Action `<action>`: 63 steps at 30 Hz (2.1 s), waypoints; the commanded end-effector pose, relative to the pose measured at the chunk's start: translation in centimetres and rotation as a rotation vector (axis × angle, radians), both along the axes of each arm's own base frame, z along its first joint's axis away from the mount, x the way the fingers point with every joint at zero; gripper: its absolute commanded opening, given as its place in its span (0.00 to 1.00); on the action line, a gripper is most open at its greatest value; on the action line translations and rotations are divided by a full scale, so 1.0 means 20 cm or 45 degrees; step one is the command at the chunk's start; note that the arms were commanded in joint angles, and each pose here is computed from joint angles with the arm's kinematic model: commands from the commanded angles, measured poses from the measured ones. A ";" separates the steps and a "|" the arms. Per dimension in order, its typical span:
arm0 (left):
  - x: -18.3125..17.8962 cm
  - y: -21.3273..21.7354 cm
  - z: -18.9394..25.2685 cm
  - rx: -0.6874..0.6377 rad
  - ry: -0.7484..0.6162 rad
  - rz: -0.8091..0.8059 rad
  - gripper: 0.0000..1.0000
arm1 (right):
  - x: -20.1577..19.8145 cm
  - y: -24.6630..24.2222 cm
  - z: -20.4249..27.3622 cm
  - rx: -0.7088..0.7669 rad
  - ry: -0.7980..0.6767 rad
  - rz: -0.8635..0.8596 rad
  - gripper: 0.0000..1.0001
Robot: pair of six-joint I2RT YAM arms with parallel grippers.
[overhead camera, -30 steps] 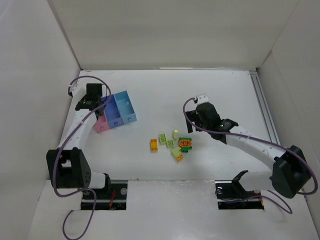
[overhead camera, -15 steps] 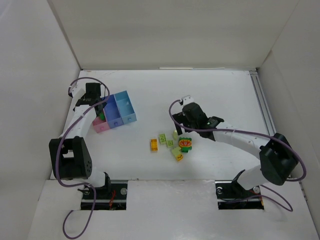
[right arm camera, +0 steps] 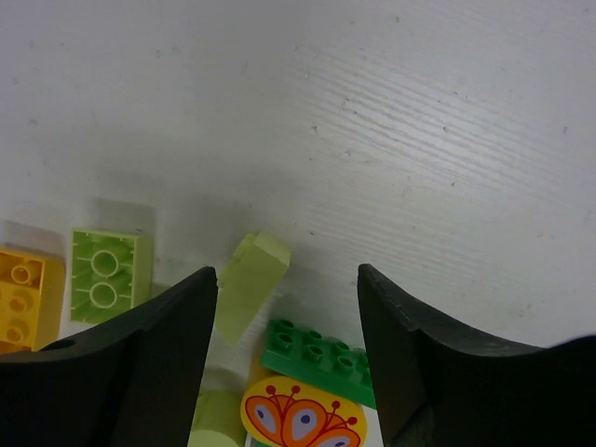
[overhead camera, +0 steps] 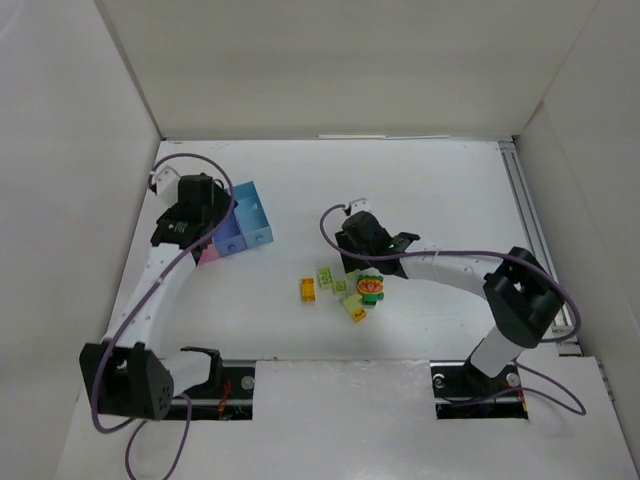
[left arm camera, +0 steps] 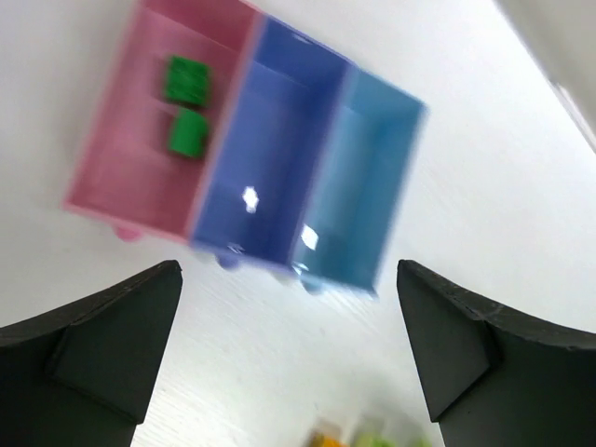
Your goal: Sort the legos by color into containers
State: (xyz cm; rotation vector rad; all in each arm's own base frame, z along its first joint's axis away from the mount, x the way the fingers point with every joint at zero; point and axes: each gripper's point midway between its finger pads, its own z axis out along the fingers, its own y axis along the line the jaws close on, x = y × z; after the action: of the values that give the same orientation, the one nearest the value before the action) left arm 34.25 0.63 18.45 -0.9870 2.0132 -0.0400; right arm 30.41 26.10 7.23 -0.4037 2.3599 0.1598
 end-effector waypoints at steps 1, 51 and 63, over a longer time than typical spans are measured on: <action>-0.12 -0.20 0.04 -0.052 -0.069 -0.150 1.00 | 0.03 0.07 0.02 0.029 -0.008 -0.034 0.67; -0.64 0.05 0.27 -0.109 -0.247 0.203 1.00 | 0.36 1.68 0.76 0.567 -0.593 0.733 0.28; -0.64 0.04 0.24 -0.085 -0.217 0.171 1.00 | 0.44 1.76 0.65 0.565 -0.619 0.649 0.66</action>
State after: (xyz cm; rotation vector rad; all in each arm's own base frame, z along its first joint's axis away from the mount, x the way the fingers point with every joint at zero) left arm 21.52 1.23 22.69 -1.1348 1.8081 -0.1289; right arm 38.40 60.90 16.34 -0.7973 1.7300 0.7032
